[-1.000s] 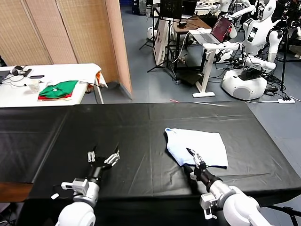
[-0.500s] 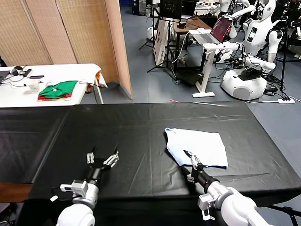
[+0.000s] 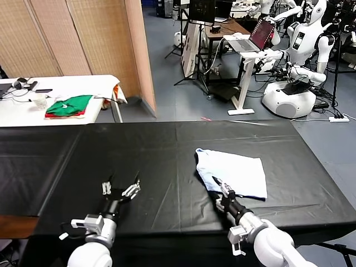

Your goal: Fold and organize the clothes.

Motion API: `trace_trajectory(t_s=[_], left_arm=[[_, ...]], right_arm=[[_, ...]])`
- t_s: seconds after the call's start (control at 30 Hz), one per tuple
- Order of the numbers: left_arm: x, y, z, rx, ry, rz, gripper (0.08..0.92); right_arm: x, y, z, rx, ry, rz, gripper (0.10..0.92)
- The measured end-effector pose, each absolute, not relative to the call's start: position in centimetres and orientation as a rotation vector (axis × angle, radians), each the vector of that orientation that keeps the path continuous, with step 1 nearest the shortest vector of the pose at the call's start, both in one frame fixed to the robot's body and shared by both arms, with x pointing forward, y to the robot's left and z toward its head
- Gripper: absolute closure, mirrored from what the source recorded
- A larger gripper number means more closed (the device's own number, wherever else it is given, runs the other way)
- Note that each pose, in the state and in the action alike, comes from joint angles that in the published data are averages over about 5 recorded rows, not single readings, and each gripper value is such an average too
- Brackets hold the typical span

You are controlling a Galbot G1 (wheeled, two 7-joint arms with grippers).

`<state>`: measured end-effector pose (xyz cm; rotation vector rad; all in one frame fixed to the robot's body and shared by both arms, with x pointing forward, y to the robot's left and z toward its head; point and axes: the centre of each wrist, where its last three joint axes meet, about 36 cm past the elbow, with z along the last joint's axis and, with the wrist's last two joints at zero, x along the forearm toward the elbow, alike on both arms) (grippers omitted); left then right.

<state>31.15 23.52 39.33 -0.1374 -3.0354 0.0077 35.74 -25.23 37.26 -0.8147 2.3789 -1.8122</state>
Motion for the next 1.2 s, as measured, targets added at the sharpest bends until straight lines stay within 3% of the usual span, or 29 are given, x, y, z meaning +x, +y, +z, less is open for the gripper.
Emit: trace_trajectory(t_s=[0.2,0.3,0.53,0.77,1.2], left_arm=[[31.0,23.5,39.2,-0.134,-3.037,0.01,0.092],[30.8,23.5,39.1,-0.131,-3.036,0.011,0.092],[30.7,23.5,39.0,-0.124,-3.042,0.018,0.092],[30.6,23.5,38.9,-0.118,-3.046,0.027,0.092],[30.5,23.3,38.4,-0.108,-3.043,0.034,0.092]], right_arm=[[35.9,-25.0,37.0,-0.748,2.498,-1.699,0.814],[35.7,-24.7,36.8,-0.739,2.609,-1.597,0.877],[35.9,-24.5,36.7,-0.643,2.99,-1.223,0.879],[36.9,-24.1,38.2,-0.614,3.401,-0.536,0.879],[37.6,-24.0,40.9,-0.768,3.506,0.127,0.879]])
